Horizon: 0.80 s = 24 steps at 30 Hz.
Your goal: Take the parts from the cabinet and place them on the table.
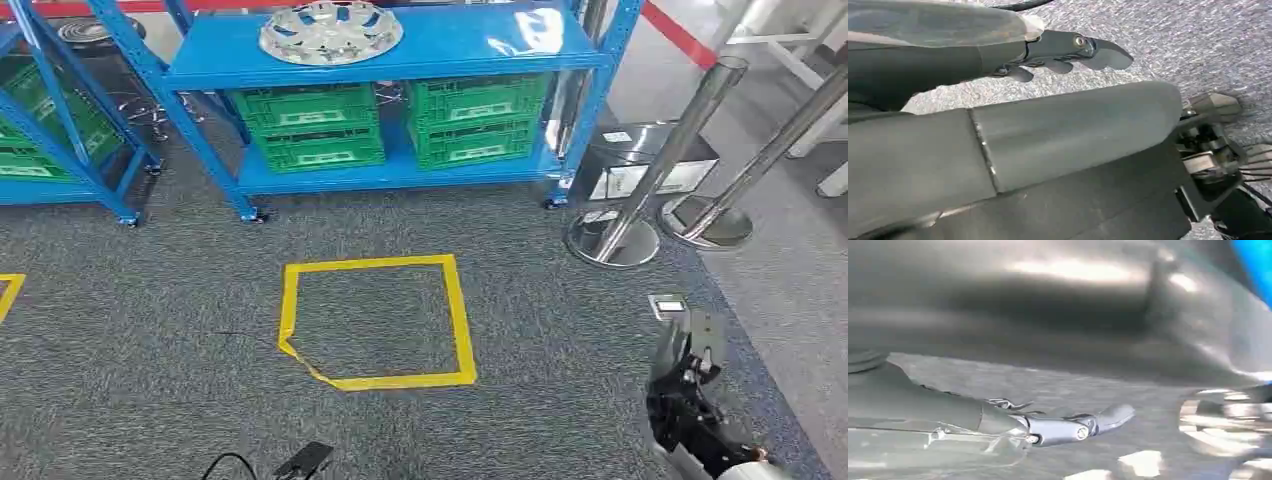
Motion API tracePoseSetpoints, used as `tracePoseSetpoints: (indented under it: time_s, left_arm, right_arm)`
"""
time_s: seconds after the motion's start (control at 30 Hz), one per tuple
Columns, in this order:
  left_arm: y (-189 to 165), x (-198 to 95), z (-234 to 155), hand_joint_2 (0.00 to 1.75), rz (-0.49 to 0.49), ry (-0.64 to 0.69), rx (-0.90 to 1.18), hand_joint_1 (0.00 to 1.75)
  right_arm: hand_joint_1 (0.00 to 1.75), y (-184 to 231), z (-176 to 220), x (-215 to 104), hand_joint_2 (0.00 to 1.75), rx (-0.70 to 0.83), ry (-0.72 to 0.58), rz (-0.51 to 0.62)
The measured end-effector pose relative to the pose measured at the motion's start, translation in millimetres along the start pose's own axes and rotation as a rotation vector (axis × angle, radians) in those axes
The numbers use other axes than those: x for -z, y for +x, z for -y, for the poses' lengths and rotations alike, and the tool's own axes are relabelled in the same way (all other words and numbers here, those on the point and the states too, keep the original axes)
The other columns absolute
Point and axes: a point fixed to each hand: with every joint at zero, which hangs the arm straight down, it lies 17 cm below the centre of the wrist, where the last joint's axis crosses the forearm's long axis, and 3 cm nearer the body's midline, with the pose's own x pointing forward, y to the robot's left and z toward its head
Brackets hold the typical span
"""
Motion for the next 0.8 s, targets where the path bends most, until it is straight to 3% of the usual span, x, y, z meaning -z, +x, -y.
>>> tracePoseSetpoints:
  time_s: [0.1, 0.2, 0.5, 0.8]
  left_arm:
    - [-4.9, -0.1, 2.3, 0.0, -0.006, -0.002, -0.004, 0.0]
    - [-10.7, -0.2, 4.9, 0.0, -0.014, -0.007, -0.006, 0.0]
    - [-13.9, -0.5, 7.7, 0.0, -0.018, -0.019, -0.002, 0.0]
    - [-13.8, -1.3, 10.8, 0.0, -0.031, -0.035, 0.032, 0.0]
  right_arm:
    - [0.0, 41.3, -11.6, 10.8, 0.0, 0.043, 0.031, 0.091]
    - [0.0, 99.4, -41.1, 11.6, 0.0, 0.041, 0.15, 0.23]
    - [0.0, 234.2, -94.8, -18.5, 0.0, 0.104, 0.341, 0.527]
    - [0.0, 302.4, -131.8, -59.5, 0.0, 0.211, 0.485, 0.669]
